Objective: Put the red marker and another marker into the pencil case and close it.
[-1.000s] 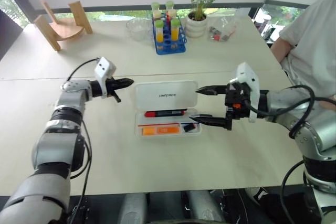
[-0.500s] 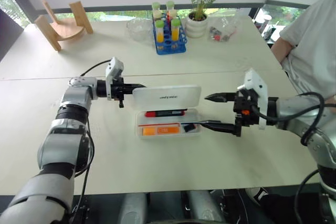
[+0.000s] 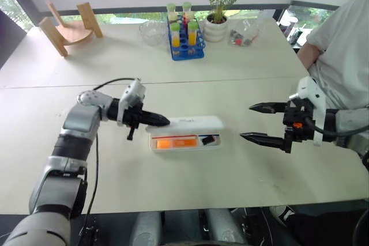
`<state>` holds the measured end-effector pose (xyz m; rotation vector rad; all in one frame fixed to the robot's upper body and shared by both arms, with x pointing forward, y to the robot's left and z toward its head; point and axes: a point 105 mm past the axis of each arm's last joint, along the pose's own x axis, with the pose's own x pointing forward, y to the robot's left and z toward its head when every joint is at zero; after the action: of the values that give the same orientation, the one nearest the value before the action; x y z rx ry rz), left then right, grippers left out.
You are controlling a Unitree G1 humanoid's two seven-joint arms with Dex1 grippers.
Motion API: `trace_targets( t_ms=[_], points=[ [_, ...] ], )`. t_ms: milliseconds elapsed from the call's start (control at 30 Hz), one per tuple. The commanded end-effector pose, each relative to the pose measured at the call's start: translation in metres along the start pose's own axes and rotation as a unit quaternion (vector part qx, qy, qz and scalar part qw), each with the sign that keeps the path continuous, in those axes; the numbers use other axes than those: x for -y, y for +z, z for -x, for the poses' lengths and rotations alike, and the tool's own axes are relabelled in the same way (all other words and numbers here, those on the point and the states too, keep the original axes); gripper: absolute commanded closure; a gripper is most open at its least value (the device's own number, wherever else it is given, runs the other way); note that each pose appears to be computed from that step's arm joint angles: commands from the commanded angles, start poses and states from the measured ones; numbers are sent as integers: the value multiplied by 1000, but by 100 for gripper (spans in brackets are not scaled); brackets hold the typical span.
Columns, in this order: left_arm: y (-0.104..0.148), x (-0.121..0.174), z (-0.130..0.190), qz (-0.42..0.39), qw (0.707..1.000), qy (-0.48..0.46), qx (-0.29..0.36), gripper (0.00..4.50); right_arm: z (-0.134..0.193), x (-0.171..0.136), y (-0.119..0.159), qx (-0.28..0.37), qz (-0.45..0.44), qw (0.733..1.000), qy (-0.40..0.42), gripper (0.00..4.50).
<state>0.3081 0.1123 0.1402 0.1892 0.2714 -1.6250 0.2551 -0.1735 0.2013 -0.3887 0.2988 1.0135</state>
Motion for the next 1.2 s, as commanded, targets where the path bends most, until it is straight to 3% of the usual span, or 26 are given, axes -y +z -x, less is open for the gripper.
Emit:
trace_targets(
  t_ms=[33,300,467,533,633,800,900,1200],
  points=[
    [-9,0,-15,-8,1000,18,-21,446,2,-2,10,9,23,1000,-10,0],
    [-51,-17,-34,-19,989,120,-89,446,-2,0,11,13,27,999,-20,0],
    [-63,-9,-33,-20,988,106,-113,446,-4,2,12,14,29,999,-24,0],
    [-48,-14,-27,-16,989,121,-82,446,-6,2,12,15,30,999,-24,0],
    [-6,-16,-12,-4,991,131,6,446,-8,4,12,16,31,999,-23,0],
    [40,7,23,19,989,122,81,446,-9,4,11,16,30,999,-20,0],
    [47,25,47,27,987,143,68,446,-8,4,8,11,27,999,-20,0],
    [27,69,92,52,967,250,-1,446,-4,7,-5,-10,13,1000,-17,0]
  ],
)
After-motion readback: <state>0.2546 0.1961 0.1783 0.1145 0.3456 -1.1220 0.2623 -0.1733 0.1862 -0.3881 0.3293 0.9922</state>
